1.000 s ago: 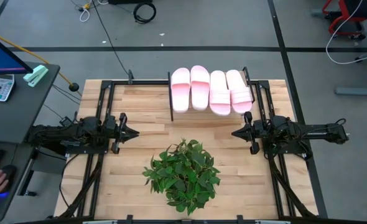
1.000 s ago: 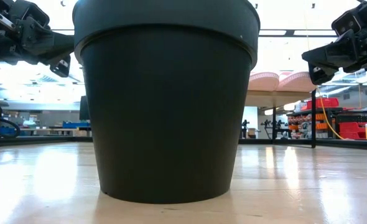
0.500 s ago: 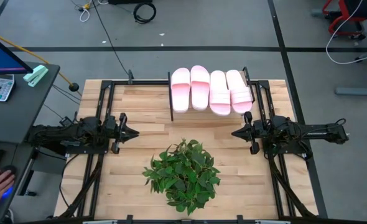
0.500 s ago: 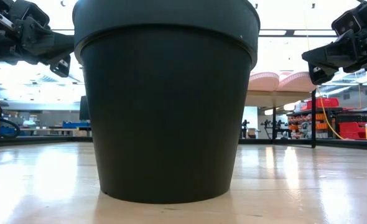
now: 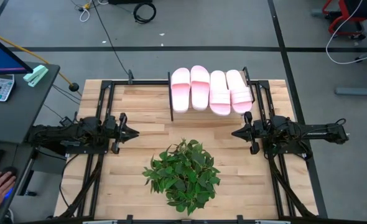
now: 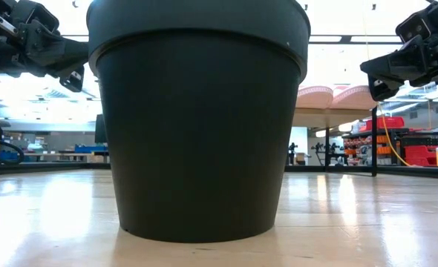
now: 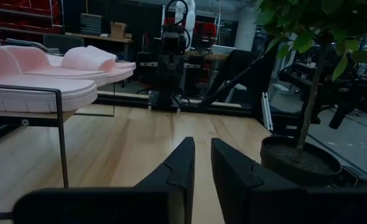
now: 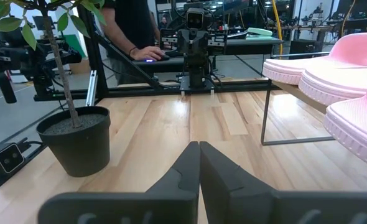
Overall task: Pick and place slides into the shelf
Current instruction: Return to Home Position
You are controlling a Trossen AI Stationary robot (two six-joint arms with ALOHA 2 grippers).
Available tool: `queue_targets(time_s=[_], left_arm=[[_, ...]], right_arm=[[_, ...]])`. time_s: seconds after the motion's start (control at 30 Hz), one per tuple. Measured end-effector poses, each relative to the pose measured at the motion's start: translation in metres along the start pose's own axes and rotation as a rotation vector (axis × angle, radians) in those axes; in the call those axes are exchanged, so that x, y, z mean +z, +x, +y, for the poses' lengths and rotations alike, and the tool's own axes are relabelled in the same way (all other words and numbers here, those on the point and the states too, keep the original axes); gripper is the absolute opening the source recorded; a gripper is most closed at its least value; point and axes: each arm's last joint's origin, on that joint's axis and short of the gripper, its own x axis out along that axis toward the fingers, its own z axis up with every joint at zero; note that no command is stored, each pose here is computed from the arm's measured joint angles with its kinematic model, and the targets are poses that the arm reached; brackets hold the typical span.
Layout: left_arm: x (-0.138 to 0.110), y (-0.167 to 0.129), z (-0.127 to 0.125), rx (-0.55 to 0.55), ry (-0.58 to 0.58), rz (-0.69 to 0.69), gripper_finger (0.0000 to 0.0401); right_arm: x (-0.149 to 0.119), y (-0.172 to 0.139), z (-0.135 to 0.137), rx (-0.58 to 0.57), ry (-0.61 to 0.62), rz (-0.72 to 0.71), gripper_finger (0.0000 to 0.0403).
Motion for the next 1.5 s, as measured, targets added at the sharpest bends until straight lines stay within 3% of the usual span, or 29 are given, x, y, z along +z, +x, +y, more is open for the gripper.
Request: queue_targets(time_s=[1.5], left_arm=[[0.0000, 0.0000, 0.0000, 0.000, 0.000, 0.000, 0.0060]], right_arm=[[0.0000, 0.0000, 0.0000, 0.000, 0.000, 0.000, 0.0014]])
